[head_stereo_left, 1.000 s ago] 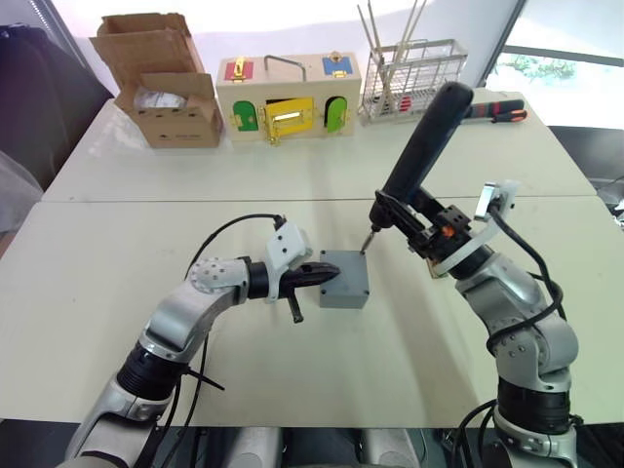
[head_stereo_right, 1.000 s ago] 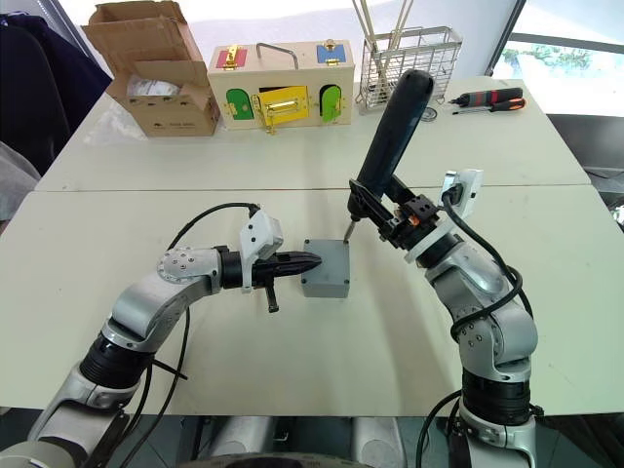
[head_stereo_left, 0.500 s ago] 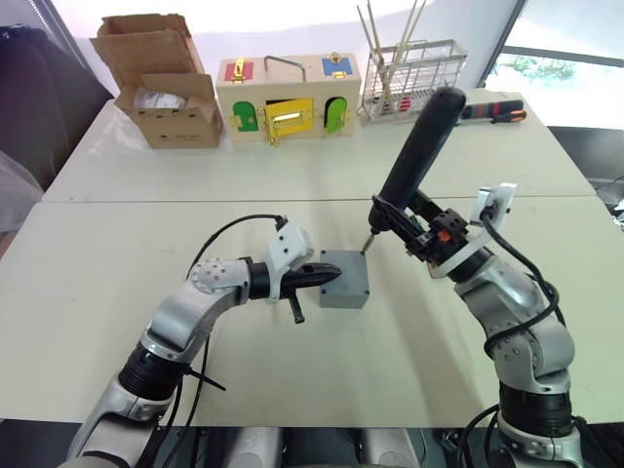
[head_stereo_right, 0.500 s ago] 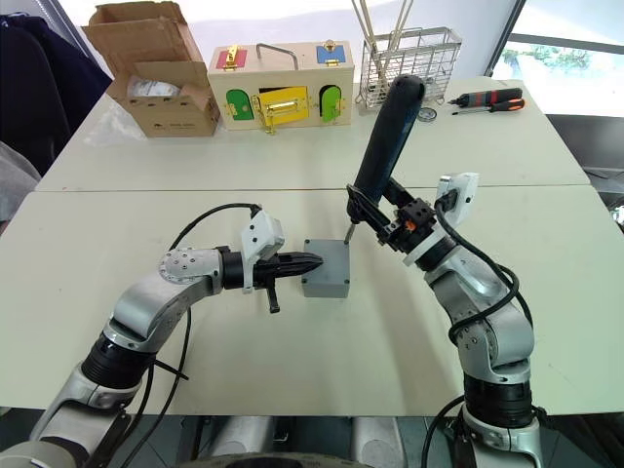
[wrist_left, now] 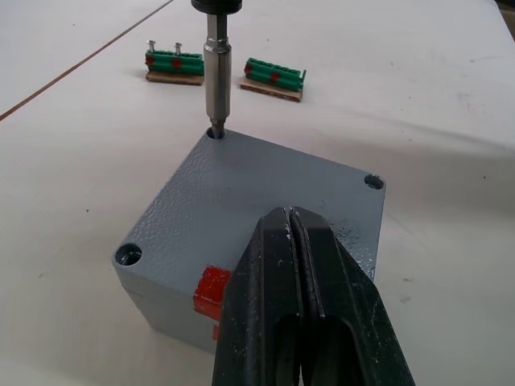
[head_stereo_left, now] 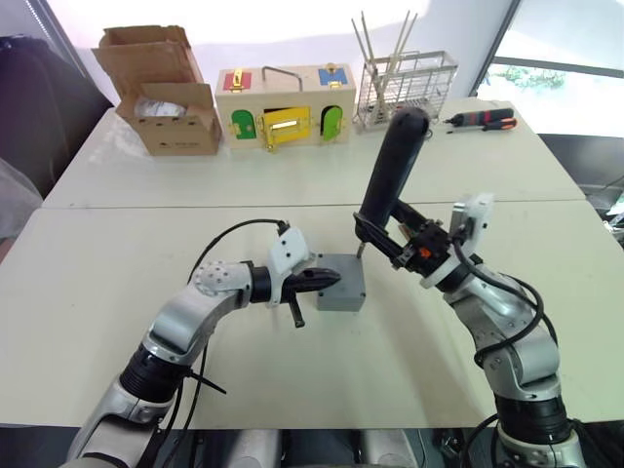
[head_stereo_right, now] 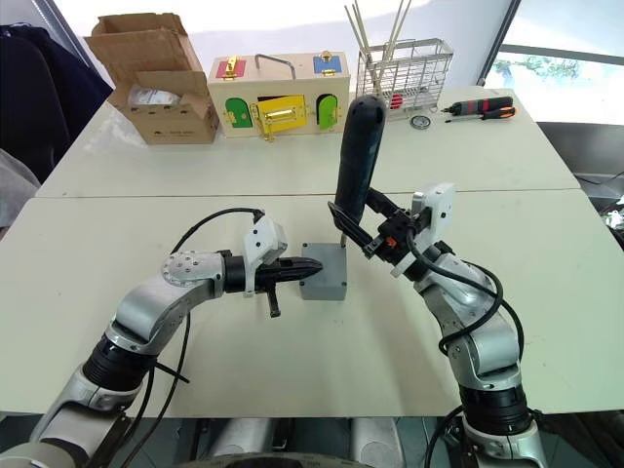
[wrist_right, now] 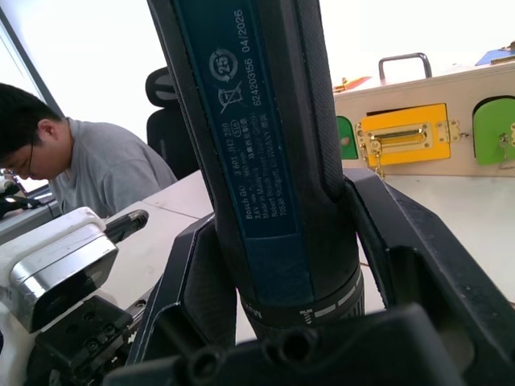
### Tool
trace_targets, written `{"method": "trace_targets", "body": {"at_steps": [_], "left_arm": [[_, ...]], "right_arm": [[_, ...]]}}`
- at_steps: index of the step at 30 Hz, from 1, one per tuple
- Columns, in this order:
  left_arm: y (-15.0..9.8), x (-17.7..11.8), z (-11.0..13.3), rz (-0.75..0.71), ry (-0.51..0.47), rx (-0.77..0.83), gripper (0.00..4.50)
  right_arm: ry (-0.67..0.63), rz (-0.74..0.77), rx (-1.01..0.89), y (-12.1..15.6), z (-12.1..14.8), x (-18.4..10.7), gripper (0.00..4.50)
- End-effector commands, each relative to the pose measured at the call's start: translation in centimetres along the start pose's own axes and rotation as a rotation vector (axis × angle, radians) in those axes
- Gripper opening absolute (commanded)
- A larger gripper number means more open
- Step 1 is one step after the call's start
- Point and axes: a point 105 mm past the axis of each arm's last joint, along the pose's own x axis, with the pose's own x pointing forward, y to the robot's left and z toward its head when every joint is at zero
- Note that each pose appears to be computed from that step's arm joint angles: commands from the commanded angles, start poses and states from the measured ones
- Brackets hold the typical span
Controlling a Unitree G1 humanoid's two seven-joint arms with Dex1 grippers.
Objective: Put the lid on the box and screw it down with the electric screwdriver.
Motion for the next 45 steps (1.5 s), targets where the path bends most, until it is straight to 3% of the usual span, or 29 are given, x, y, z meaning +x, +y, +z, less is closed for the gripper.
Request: {"method": "trace_targets", "body": {"at_steps": [1,35,39,45], "left_arm": [[-0.4,0.0,0.2,-0.011,-0.005,0.013,0.00],[-0.3,0.1,0.0,0.000,0.000,0.009,0.00],[-0.3,0.1,-0.3,0.000,0.008,0.005,0.00],[-0.4,0.1,-1.4,-0.008,0.046,-0.009,0.00]], "right_arm": [[0.130,0.058,0.110,1.9,-4.2,-0.2,1.87],[0.274,-0.010,0.107,1.0,-7.8,-0.9,1.87],[0.251,-0.051,0.122,0.4,-7.7,-1.2,1.87],[0.107,-0.077,0.153,0.2,-5.4,-0.5,1.87]]}}
